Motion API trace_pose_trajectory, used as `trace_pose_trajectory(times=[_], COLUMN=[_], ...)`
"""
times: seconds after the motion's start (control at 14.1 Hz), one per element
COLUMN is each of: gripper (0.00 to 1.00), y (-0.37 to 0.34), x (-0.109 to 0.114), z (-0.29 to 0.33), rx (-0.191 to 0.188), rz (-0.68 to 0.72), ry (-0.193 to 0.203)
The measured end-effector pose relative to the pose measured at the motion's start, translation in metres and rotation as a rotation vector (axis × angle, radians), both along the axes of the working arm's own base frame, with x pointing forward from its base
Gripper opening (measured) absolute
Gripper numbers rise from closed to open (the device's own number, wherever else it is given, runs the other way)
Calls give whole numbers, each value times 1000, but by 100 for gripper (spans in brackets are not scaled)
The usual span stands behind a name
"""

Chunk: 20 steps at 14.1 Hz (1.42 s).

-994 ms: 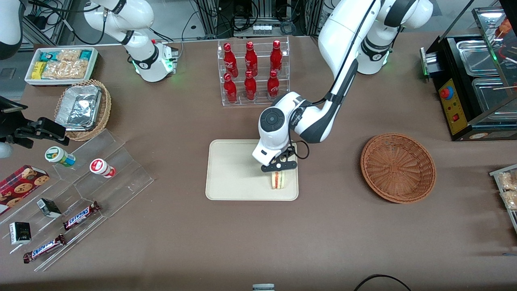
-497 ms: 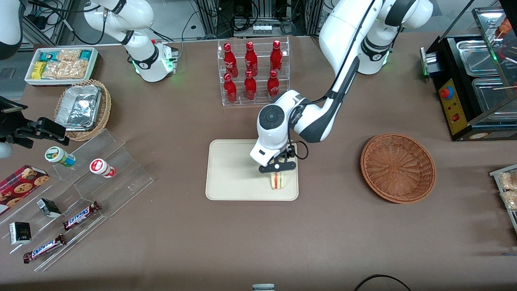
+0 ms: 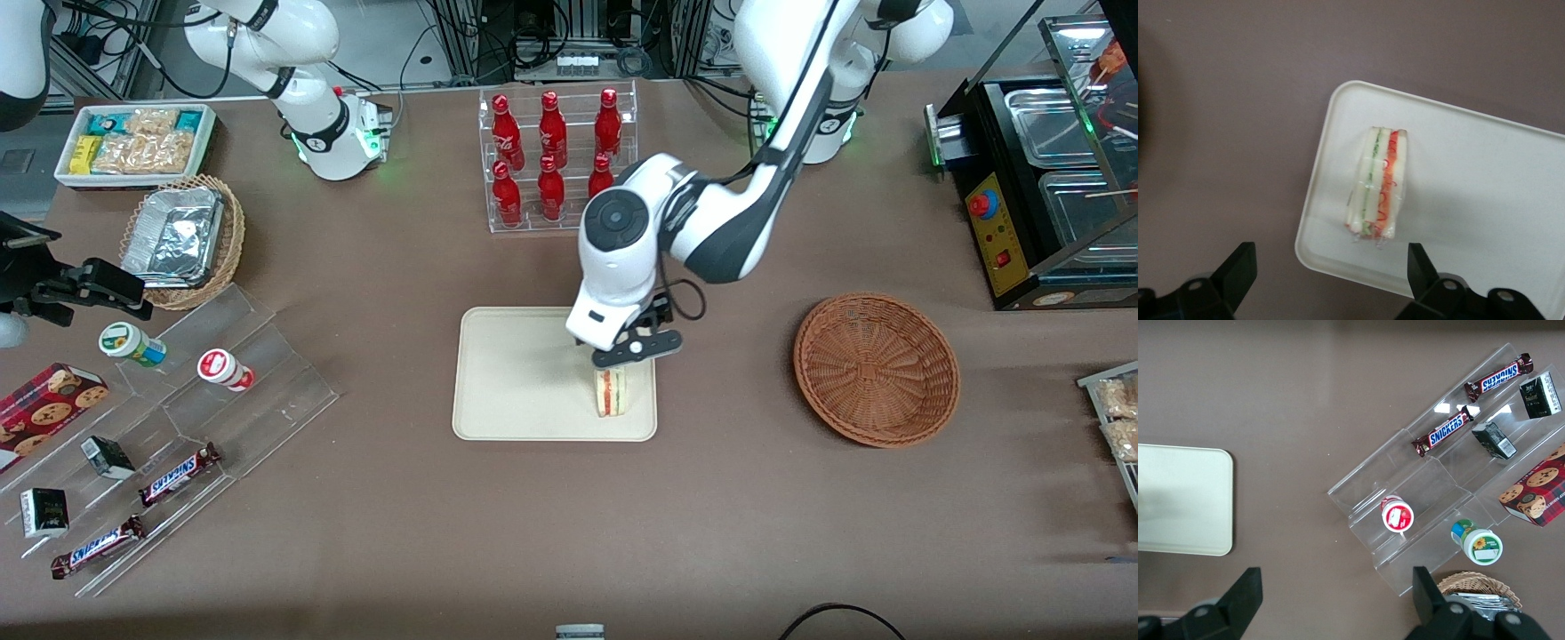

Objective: Place sandwich from basket to tray

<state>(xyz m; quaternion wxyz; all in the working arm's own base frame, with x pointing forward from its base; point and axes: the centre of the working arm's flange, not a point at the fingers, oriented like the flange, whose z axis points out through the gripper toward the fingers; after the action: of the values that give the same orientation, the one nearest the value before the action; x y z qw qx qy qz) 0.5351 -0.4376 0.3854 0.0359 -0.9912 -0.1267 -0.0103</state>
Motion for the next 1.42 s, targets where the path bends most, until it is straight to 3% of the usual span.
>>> trace_pose_trajectory(times=[0.57, 0.85, 1.14, 1.42], gripper=[100, 100, 100, 100], y=[110, 183, 255, 334], x=[4, 4, 0, -20], z=[139, 186, 229, 281], rx=[39, 52, 27, -36], rz=[149, 150, 133, 123], ry=[15, 56, 72, 60])
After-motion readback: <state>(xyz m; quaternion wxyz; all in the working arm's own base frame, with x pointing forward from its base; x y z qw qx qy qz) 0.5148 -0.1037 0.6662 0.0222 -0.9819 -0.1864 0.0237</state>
